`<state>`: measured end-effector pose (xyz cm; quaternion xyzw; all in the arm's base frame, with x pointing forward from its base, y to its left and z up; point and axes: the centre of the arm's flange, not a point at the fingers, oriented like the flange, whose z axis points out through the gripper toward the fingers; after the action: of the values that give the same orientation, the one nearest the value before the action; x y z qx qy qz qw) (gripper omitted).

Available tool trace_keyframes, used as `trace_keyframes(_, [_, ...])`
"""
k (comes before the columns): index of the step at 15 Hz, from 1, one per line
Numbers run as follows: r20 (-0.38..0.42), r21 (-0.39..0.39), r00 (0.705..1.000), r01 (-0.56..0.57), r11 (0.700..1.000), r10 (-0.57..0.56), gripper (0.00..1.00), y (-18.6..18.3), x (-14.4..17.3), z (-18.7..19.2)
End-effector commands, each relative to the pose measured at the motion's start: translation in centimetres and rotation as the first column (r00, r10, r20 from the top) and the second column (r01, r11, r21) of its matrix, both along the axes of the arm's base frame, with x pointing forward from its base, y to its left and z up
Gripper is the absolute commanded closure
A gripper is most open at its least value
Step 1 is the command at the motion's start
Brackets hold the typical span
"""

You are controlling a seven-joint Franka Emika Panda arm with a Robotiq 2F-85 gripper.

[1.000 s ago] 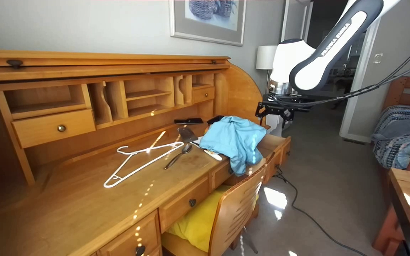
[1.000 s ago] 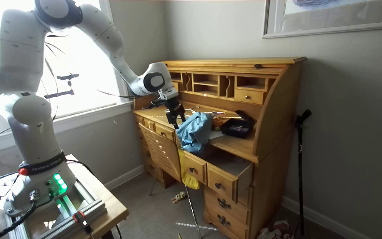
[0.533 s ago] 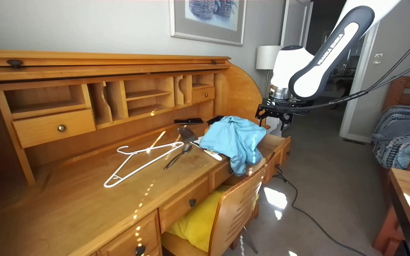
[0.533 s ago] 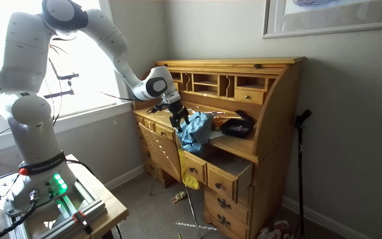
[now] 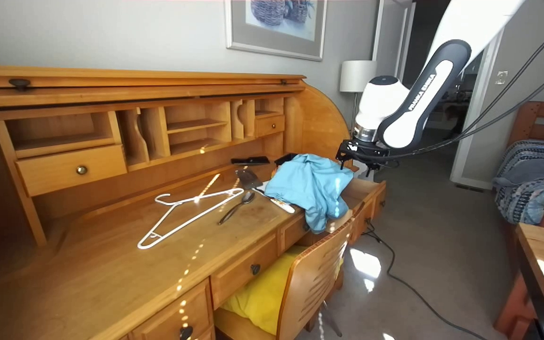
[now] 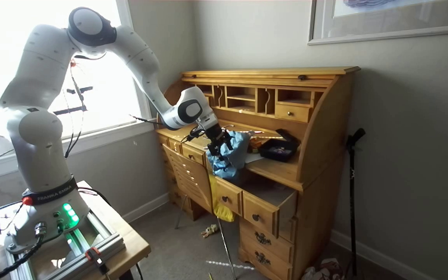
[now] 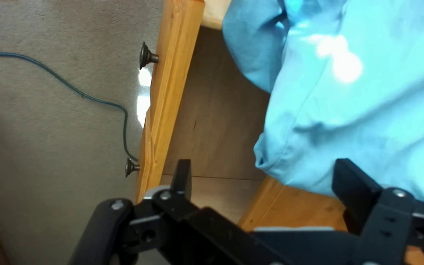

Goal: Pick up the blue cloth and put it on the chair

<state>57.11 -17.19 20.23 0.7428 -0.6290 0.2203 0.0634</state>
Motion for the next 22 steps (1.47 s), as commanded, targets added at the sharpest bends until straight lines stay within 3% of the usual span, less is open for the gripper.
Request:
trace_keyframes(1, [0.022,-0.025,0.999,0.025,0.999,-0.025,0.05,0.6,1.3,-1.0])
trace_keyframes(3, [0.026,-0.031,0.999,0.02,0.999,-0.019,0.08,1.1,1.8,-1.3])
trace_keyframes(5, [0.032,-0.034,0.999,0.023,0.999,-0.022,0.32,1.5,2.4,-1.5])
trace_keyframes(6, [0.037,-0.032,0.999,0.025,0.999,-0.024,0.34,1.5,2.6,-1.5])
trace_keyframes(15, [0.057,-0.046,0.997,0.051,0.998,-0.048,0.98,0.9,3.4,-1.5])
trace_keyframes(18, [0.022,-0.061,0.999,0.046,0.997,-0.045,1.0,0.5,3.5,-0.8])
trace_keyframes(22, [0.003,-0.092,1.0,-0.028,0.995,0.028,0.99,0.8,4.9,6.9])
